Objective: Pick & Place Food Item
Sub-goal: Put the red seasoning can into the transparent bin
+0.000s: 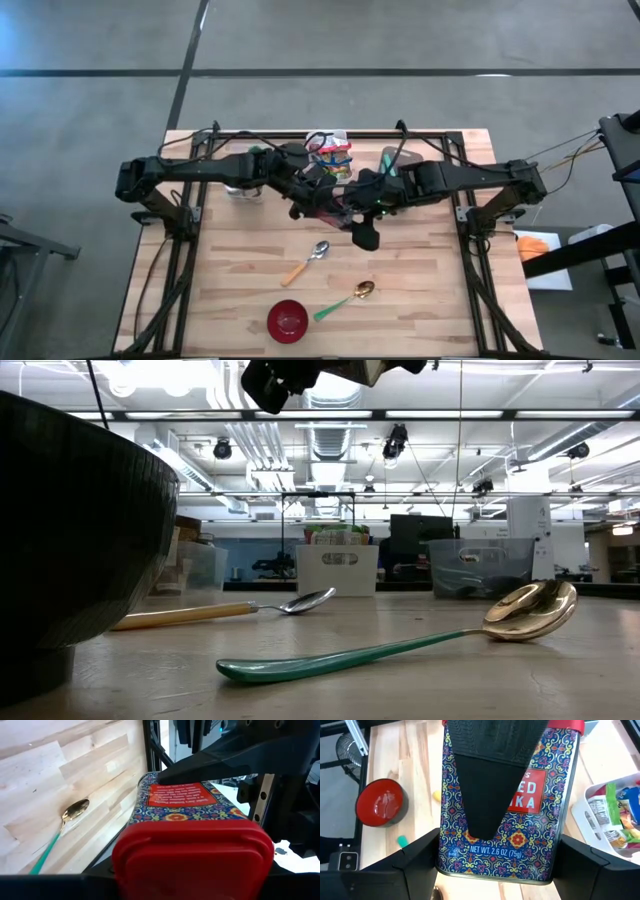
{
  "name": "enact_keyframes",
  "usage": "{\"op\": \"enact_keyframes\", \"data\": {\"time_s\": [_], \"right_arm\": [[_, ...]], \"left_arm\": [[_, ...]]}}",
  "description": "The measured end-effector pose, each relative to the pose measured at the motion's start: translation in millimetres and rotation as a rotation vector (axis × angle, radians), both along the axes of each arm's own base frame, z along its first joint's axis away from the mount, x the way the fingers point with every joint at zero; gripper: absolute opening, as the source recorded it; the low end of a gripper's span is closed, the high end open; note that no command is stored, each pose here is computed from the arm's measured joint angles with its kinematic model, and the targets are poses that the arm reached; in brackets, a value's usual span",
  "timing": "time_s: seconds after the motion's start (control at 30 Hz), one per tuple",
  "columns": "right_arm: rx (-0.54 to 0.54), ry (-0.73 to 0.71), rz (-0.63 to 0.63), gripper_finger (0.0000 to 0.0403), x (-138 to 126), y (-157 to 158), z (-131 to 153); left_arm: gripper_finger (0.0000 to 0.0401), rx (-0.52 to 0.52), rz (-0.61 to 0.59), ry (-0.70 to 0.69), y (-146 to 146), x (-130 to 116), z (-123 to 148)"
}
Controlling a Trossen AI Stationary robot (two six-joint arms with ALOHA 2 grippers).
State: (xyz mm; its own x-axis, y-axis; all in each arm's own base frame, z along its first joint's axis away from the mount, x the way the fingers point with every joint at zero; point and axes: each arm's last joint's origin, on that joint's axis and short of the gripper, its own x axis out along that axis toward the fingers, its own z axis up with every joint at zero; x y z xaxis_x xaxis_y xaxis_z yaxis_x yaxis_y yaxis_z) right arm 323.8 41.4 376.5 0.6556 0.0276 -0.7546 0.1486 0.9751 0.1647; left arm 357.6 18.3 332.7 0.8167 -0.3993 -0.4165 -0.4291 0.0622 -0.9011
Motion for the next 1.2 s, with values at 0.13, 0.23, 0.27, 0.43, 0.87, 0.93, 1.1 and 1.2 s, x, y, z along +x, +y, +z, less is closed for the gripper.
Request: {"op": "enact_keyframes", "data": {"time_s": [0.13, 0.23, 0.27, 0.43, 0.87, 0.93, 1.1, 1.2], "right_arm": [[0.015, -0.003, 0.002, 0.0331, 0, 0, 0], [0.031, -0.005, 0.007, 0.0381, 0, 1, 1], [0.029, 0.002, 0.007, 0.0385, 0, 1, 1], [0.026, 0.013, 0.002, 0.0359, -3, 0, 1], [0.037, -0.069, -0.004, 0.0293, -34, -4, 29], [0.051, -0.077, -0.017, 0.0282, -41, -5, 34], [0.072, -0.091, -0.023, 0.0255, -58, -3, 44], [0.074, -0.093, -0.002, 0.0240, -66, 2, 47]], "left_arm": [[0.0191, 0.024, -0.024, -0.021, 0, 0, 1], [0.0191, 0.051, -0.047, -0.043, 0, -1, 3], [0.0191, 0.055, -0.051, -0.039, 0, -2, 3], [0.0191, 0.083, -0.054, 0.013, 3, -9, 0], [0.0191, 0.266, 0.183, 0.159, 31, -84, 36], [0.0191, 0.302, 0.253, 0.254, 36, -107, 38], [0.0191, 0.318, 0.410, 0.561, 50, -158, 34], [0.0191, 0.320, 0.476, 0.679, 62, -176, 31]]}}
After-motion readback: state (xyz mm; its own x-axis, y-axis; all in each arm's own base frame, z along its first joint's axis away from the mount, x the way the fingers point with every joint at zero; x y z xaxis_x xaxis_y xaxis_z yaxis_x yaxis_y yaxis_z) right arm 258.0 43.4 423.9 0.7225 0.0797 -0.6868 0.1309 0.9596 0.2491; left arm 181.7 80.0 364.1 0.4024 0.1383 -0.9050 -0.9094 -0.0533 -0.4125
